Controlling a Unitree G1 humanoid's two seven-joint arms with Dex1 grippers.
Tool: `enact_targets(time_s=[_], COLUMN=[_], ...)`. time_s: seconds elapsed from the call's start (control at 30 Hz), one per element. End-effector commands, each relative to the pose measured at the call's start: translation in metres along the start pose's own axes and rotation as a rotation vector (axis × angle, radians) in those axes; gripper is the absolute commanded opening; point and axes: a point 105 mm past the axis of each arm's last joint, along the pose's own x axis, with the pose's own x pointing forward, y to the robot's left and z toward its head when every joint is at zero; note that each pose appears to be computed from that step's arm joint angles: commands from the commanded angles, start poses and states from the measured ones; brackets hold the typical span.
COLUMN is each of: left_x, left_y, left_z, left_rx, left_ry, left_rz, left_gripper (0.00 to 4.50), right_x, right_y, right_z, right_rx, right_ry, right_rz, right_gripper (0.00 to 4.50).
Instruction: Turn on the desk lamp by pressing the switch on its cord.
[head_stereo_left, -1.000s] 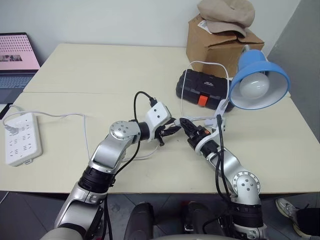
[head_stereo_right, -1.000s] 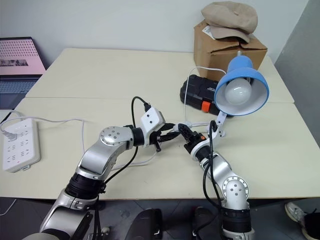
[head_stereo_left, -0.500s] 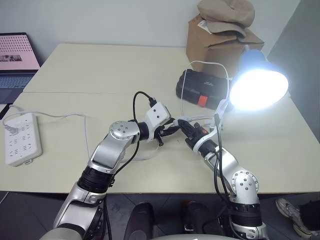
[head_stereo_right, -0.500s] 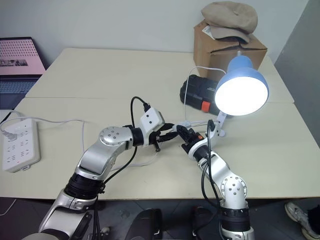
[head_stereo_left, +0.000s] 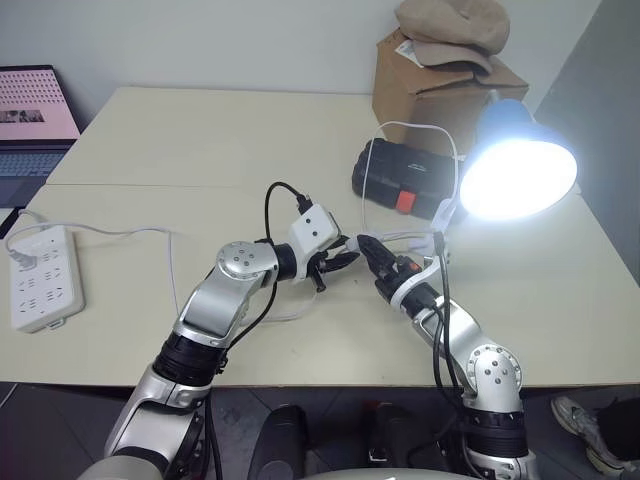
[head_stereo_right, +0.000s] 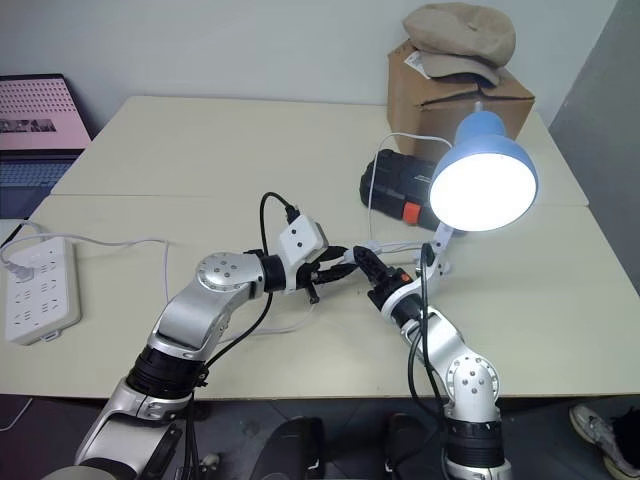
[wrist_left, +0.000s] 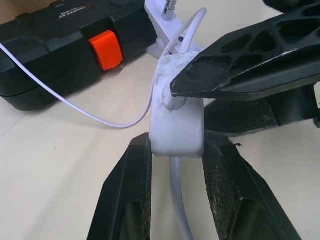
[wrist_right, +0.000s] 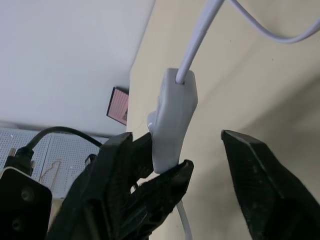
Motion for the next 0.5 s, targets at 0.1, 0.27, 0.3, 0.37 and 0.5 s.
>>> enact_targets(time_s=[0.1, 0.27, 0.3, 0.37, 0.5], left_x=[-0.008, -0.016, -0.017, -0.017, -0.012], left_y=[0.019, 0.03, 0.032, 0.036, 0.036], left_z=[0.005, -0.014, -0.018, -0.025, -0.035], left_rx=[0.06, 0.13, 0.15, 0.211, 0.215], left_ry=[-0.008, 0.066, 0.08, 0.103, 0.106], left_rz=[0.041, 0.009, 0.0, -0.009, -0.045], left_gripper=[1.1, 1.1, 1.1, 1.1, 1.1], right_x=[-0.018, -0.045, -0.049, -0.058, -0.067], right_y=[0.013, 0.017, 0.018, 0.019, 0.019], right_z=[0.008, -0.001, -0.003, -0.004, 0.01], right_rx=[-0.215, -0.731, -0.845, -1.125, -1.485], right_ry=[0.053, 0.245, 0.283, 0.363, 0.406], right_rz=[0.06, 0.09, 0.105, 0.148, 0.215], right_gripper=[4.31, 4.5, 4.5, 4.5, 4.5])
